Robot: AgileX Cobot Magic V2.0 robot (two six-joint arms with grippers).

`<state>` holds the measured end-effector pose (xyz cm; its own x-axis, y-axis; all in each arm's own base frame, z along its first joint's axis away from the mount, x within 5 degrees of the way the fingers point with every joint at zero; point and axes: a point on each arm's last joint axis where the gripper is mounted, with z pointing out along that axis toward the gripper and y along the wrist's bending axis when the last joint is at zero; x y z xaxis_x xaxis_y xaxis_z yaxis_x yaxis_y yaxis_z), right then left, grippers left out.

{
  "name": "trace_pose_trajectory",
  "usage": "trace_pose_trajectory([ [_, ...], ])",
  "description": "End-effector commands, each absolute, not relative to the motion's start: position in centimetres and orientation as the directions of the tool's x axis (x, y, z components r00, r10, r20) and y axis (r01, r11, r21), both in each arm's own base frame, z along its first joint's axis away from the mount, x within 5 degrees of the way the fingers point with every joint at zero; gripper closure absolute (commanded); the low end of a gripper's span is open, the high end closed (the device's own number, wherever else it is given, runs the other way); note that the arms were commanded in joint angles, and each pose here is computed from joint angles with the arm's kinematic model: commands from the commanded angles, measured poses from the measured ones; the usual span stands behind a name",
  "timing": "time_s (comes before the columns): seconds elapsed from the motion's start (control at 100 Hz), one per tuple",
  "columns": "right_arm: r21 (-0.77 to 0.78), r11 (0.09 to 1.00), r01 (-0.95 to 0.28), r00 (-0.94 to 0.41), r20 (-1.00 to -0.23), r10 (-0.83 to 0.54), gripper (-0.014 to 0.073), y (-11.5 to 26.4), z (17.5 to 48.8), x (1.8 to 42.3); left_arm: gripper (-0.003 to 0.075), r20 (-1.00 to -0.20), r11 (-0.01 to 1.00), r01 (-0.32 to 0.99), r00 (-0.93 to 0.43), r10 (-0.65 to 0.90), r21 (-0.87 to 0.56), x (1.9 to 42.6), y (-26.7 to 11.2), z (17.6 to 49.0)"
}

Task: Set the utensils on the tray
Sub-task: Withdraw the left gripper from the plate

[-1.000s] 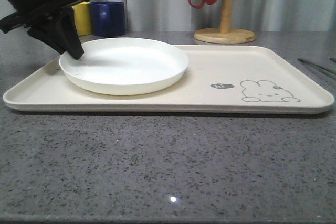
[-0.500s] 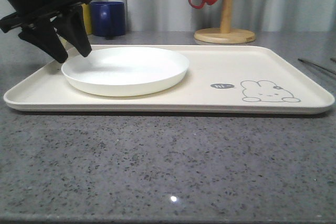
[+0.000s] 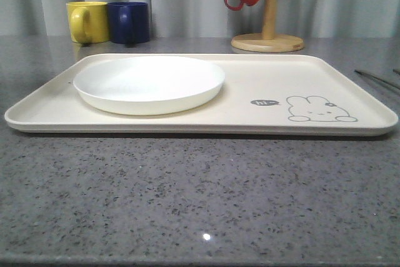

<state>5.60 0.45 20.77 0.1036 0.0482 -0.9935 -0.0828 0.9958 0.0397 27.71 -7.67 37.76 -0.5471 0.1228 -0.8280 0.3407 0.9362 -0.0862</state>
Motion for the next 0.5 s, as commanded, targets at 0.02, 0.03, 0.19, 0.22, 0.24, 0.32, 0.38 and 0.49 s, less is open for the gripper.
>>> trace_pose_trajectory([
  [0.02, 0.034, 0.996, -0.087, 0.215, -0.975, 0.052, 0.0663, 0.5, 22.2, 5.2, 0.0367, -0.934, 0.947, 0.314, -0.352, 0.054, -0.063, 23.9, -6.5, 40.4],
  [0.03, 0.034, 0.996, -0.087, 0.215, -0.975, 0.052, 0.0663, 0.5, 22.2, 5.2, 0.0367, -0.939, 0.949, 0.311, -0.339, 0.052, -0.06, 23.4, -6.4, 40.3],
  [0.19, 0.034, 0.996, -0.087, 0.215, -0.975, 0.052, 0.0663, 0.5, 22.2, 5.2, 0.0367, -0.98, 0.958, 0.286, -0.197, 0.022, -0.036, 17.8, -4.8, 39.3],
  [0.22, 0.034, 0.996, -0.087, 0.215, -0.975, 0.052, 0.0663, 0.5, 22.2, 5.2, 0.0367, -0.985, 0.959, 0.281, -0.17, 0.018, -0.031, 17.0, -4.5, 39.0],
  [0.24, 0.034, 0.996, -0.087, 0.215, -0.975, 0.052, 0.0663, 0.5, 22.2, 5.2, 0.0367, -0.987, 0.96, 0.279, -0.159, 0.017, -0.029, 16.3, -4.3, 38.7],
  [0.32, 0.034, 0.996, -0.087, 0.215, -0.975, 0.052, 0.0663, 0.5, 22.2, 5.2, 0.0367, -0.995, 0.962, 0.272, -0.103, 0.008, -0.02, 14.0, -3.7, 37.7],
  [0.38, 0.034, 0.996, -0.087, 0.215, -0.975, 0.052, 0.0663, 0.5, 22.2, 5.2, 0.0367, -0.997, 0.963, 0.269, -0.072, 0.015, -0.005, 12.3, -3.3, 36.8],
  [0.49, 0.034, 0.996, -0.087, 0.215, -0.975, 0.052, 0.0663, 0.5, 22.2, 5.2, 0.0367, -0.999, 0.964, 0.265, -0.034, 0.029, 0.019, 10.0, -2.7, 35.4],
])
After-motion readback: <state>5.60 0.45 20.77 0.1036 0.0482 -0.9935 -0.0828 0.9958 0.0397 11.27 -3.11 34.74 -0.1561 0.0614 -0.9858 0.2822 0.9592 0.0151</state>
